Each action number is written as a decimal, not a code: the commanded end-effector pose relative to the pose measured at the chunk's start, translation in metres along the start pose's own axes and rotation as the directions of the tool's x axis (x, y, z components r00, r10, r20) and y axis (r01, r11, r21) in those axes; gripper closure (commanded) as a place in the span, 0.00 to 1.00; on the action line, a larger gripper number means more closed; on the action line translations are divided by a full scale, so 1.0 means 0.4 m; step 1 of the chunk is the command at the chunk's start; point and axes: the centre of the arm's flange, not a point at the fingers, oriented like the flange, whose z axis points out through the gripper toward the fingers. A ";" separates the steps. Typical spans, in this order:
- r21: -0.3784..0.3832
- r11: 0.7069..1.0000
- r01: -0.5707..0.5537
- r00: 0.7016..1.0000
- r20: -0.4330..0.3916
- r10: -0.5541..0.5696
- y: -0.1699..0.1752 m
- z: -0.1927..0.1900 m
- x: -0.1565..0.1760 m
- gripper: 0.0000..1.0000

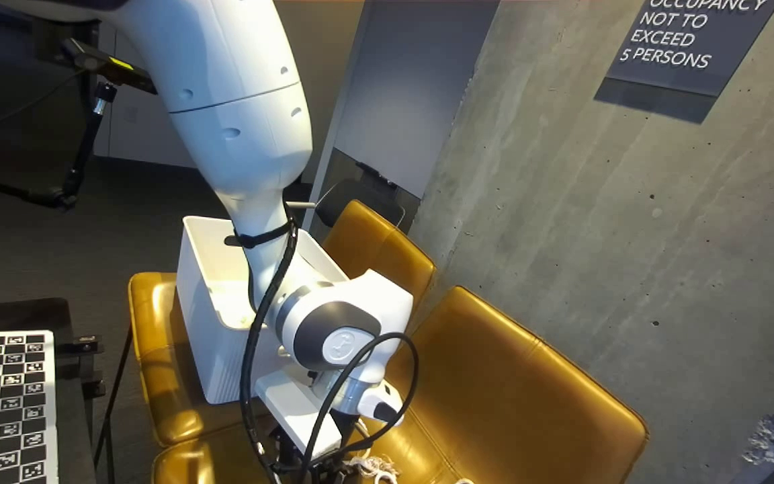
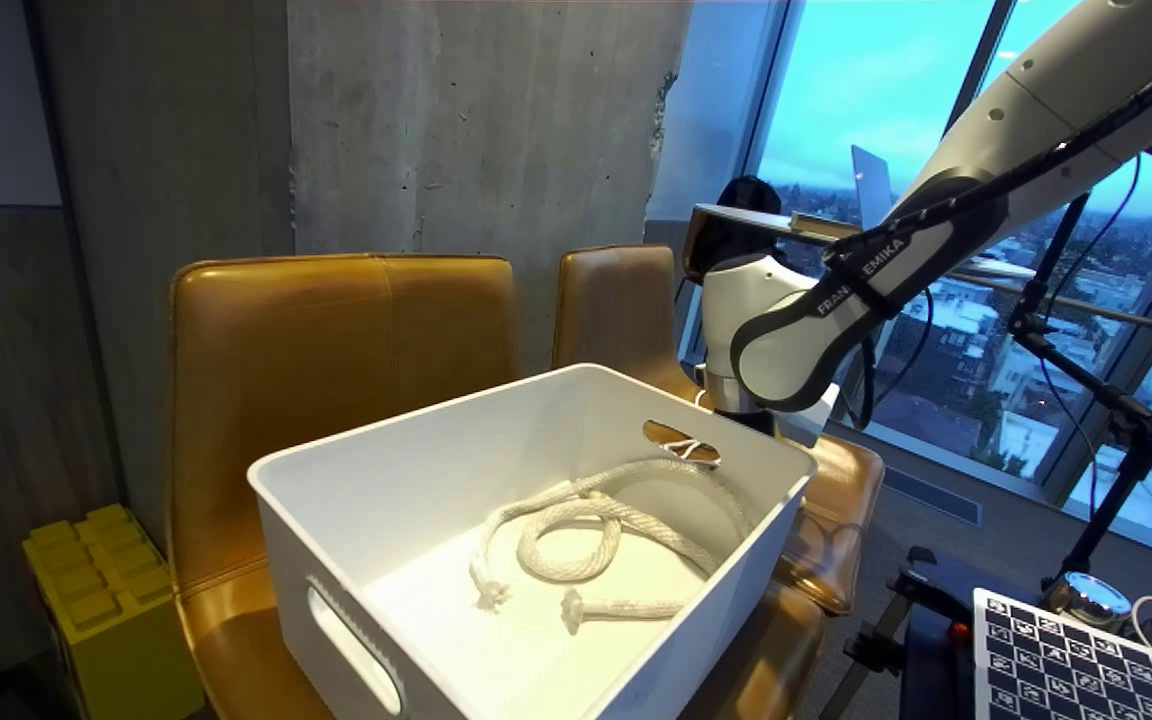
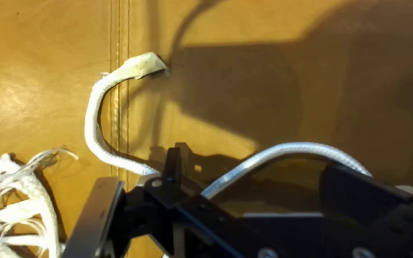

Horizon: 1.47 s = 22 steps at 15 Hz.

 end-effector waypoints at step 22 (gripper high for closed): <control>0.018 0.988 -0.154 0.967 -0.204 0.155 0.165 -0.519 0.040 0.98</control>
